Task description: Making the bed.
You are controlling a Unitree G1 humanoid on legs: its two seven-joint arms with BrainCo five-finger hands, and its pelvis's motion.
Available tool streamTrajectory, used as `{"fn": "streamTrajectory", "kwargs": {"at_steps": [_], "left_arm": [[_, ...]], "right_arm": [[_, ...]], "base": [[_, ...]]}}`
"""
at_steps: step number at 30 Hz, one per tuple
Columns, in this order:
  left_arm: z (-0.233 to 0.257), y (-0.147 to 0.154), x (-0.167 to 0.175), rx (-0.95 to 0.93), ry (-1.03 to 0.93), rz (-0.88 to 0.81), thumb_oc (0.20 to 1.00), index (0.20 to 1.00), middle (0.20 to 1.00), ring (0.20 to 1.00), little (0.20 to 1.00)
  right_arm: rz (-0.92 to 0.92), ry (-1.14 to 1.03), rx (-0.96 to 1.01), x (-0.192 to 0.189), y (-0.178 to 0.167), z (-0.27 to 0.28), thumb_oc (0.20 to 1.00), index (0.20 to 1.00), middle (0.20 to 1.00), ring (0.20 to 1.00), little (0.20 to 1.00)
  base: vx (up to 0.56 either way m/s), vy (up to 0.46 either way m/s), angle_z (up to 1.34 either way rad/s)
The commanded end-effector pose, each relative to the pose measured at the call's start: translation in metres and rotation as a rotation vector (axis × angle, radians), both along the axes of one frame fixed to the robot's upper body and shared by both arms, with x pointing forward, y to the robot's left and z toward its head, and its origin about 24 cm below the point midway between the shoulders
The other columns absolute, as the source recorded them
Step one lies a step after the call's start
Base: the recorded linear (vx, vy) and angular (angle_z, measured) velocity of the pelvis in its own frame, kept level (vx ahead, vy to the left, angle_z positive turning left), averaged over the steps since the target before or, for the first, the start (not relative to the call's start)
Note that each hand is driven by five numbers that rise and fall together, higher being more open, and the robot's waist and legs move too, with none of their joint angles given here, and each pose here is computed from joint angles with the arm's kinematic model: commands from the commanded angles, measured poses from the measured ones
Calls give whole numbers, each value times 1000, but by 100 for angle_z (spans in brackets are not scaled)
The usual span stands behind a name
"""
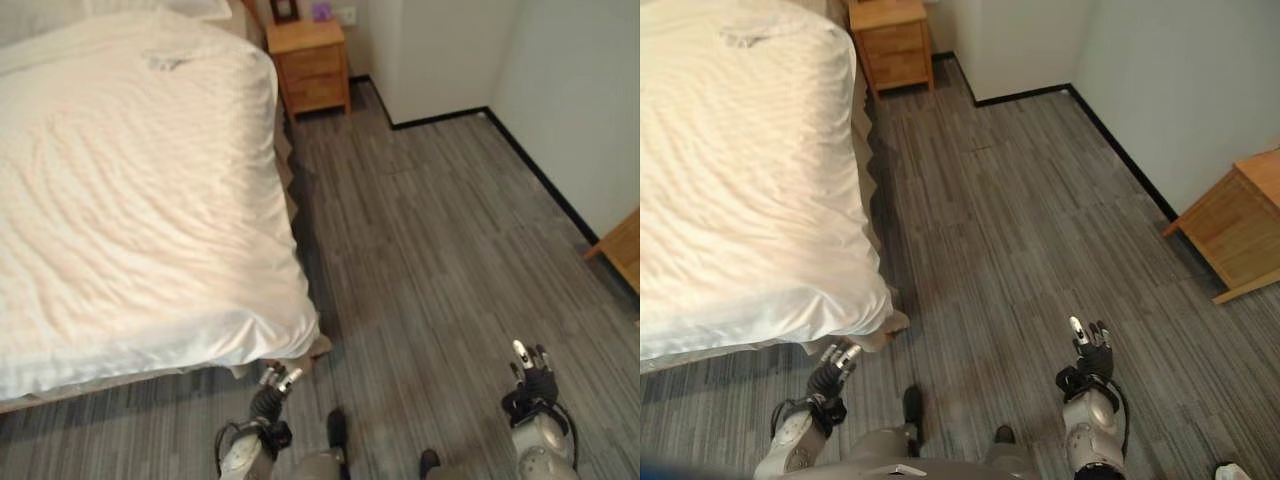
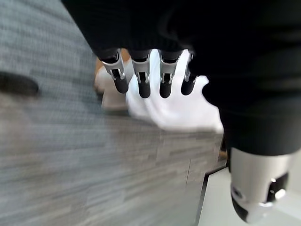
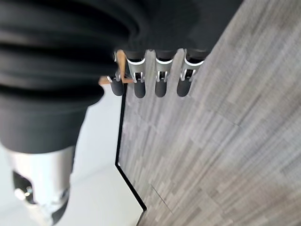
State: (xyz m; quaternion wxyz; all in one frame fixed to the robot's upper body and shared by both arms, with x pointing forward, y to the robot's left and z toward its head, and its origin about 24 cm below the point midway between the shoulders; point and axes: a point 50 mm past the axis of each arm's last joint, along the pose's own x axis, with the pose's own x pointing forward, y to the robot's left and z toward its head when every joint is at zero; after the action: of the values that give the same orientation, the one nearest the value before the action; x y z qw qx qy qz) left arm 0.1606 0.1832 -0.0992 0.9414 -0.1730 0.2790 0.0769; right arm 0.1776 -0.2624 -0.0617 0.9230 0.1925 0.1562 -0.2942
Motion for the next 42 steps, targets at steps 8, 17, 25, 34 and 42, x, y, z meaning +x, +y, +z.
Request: {"fn": "streamTrajectory", "kwargs": {"at_steps": [8,17,25,34,42], "left_arm": [[18,4,26,95,-107,-99,1000,1000,1000,1000,1000],[36,27,50,208,-167,-101,1000,1000,1000,1000,1000],[39,43,52,197,-175,16,1000,1000,1000,1000,1000],[24,20,27,113,-126,-93,1000,1000,1000,1000,1000],[25,-3,40,126,-134,-179,1000,1000,1000,1000,1000]], "right_arm": [[40,1,-113,-8,-6,7,1000,1000,1000,1000,1000],[89,-78,-11,6,20,11,1000,1000,1000,1000,1000],[142,-147,-23,26,29,26,1000,1000,1000,1000,1000],[73,-101,6,5,-5,16,1000,1000,1000,1000,1000],[180,-79,89,5,38,4,1000,1000,1000,1000,1000]], "base": [[-45,-38,11],[-83,-198,0],[-10,-464,3],[-101,-528,25],[5,5,-4]]}}
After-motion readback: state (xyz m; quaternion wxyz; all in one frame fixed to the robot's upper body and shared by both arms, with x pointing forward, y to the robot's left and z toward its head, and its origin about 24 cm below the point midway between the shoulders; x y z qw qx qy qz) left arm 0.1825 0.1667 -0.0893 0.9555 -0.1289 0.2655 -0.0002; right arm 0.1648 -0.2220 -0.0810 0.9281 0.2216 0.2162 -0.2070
